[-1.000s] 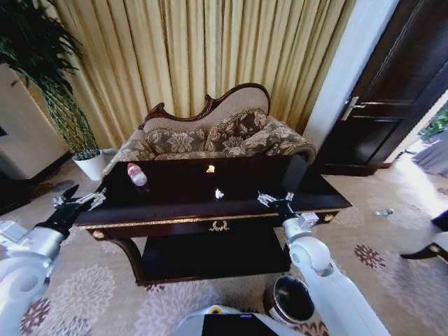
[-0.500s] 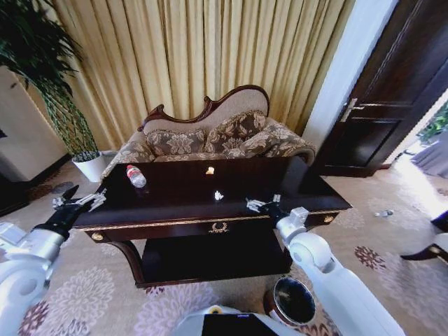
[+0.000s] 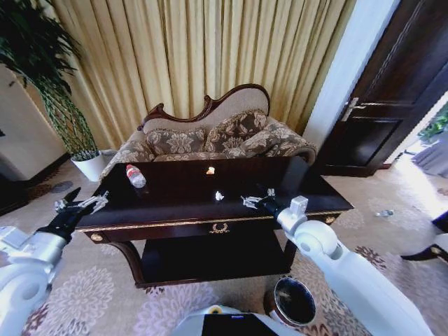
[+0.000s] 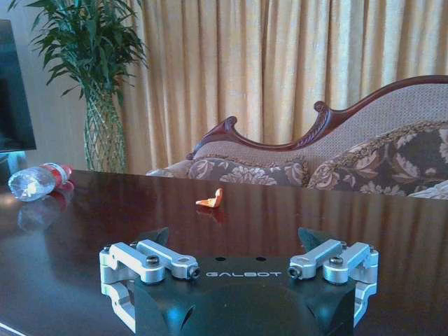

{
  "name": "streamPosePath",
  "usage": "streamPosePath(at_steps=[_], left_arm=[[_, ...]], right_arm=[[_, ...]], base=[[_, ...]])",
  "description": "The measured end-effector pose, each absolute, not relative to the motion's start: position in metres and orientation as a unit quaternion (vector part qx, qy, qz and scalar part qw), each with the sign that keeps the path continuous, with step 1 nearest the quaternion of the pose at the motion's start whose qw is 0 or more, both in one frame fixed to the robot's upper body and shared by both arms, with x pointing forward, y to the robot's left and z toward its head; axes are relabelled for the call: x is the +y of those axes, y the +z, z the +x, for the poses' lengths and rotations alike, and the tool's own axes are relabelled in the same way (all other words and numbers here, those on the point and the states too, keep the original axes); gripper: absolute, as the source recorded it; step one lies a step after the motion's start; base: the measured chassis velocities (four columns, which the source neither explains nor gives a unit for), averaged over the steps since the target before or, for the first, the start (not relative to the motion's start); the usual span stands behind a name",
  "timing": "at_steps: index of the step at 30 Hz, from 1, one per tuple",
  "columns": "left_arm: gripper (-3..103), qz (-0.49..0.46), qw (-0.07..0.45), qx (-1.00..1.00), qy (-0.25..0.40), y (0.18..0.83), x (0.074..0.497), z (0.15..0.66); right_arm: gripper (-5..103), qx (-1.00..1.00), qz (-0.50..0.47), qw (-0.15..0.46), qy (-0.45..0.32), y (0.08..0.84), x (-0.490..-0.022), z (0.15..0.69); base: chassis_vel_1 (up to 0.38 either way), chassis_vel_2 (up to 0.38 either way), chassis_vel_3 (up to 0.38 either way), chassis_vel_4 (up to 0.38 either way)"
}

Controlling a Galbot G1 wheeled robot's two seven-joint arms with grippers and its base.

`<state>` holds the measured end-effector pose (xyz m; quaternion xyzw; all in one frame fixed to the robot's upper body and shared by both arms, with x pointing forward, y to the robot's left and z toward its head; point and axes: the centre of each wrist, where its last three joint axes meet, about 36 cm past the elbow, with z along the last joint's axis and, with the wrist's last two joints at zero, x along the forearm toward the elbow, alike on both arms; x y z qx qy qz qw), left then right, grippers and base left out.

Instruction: Move to the front of the table and place the trash on the table into the trash bin.

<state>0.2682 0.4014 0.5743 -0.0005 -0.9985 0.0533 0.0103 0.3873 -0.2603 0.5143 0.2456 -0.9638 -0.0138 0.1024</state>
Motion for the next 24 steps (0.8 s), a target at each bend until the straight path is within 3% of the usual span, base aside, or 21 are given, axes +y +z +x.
streamPosePath(at_steps=[24], left_arm=[[100,0.019,0.014,-0.998,0.053,0.568,0.407,0.261]], right_arm=[[100,-0.949,0.292,0.116,-0.003,0.497,-0.240,0.412]], base=[[0.000,0.000,0.000,0.000]])
